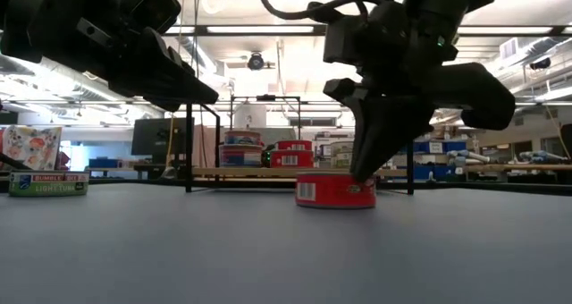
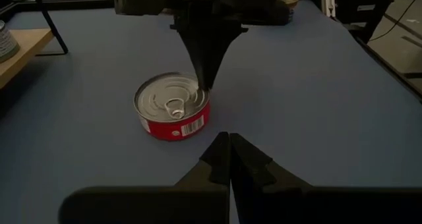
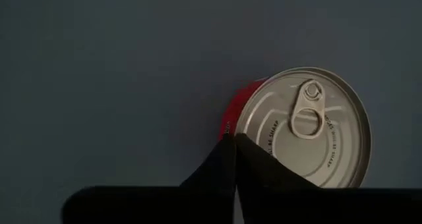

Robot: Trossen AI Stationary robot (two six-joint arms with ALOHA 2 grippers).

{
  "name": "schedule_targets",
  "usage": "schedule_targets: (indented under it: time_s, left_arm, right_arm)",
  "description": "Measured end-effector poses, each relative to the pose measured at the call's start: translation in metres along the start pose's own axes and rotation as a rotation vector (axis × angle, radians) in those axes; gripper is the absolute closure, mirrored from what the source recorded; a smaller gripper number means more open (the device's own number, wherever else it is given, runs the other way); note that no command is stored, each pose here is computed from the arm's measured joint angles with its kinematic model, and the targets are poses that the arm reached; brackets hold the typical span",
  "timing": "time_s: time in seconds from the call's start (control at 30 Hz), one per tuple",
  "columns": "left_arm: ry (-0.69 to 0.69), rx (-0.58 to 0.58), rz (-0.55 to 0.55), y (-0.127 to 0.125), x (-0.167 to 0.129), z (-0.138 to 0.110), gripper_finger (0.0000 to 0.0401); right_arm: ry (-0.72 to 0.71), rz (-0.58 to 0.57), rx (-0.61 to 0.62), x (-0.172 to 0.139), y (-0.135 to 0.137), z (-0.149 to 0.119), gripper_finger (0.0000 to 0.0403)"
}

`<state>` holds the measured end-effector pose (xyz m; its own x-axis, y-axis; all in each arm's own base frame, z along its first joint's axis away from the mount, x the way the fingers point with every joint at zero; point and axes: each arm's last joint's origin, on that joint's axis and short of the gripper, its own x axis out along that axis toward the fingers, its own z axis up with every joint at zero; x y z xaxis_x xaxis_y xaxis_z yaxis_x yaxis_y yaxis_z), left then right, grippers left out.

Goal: Stack canned seafood by type on shelf
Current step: Stack the red tuna can on top of the other red tuna can on the shelf

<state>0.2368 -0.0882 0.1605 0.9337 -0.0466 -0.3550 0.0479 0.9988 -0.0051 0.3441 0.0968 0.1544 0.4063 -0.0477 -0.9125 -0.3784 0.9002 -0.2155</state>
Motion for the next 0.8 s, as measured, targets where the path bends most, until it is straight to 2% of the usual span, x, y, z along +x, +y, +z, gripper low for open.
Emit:
schedule_targets:
  time_s: [0.27,0.4,0.63,0.8]
  left_arm:
    - [-0.004,-0.009,0.0,0.0,0.0,0.0,0.0396]
    - [-0.007,-0.012,0.0,0.0,0.0,0.001,0.0396]
    - [-0.012,-0.017,0.021,0.0,0.0,0.001,0.0396]
    - [0.007,-0.031,0.089,0.003,0.0,-0.002,0.0396]
  right_arm:
    - [-0.046,0.096,0.074,-0.01,-0.01,0.013,0.0399]
    - [-0.104,0.199,0.183,-0.017,-0.017,0.022,0.04]
    - [-0.235,0.461,0.443,-0.021,-0.028,0.035,0.0401]
    - [-0.284,0.554,0.586,-0.023,-0.035,0.041,0.0402]
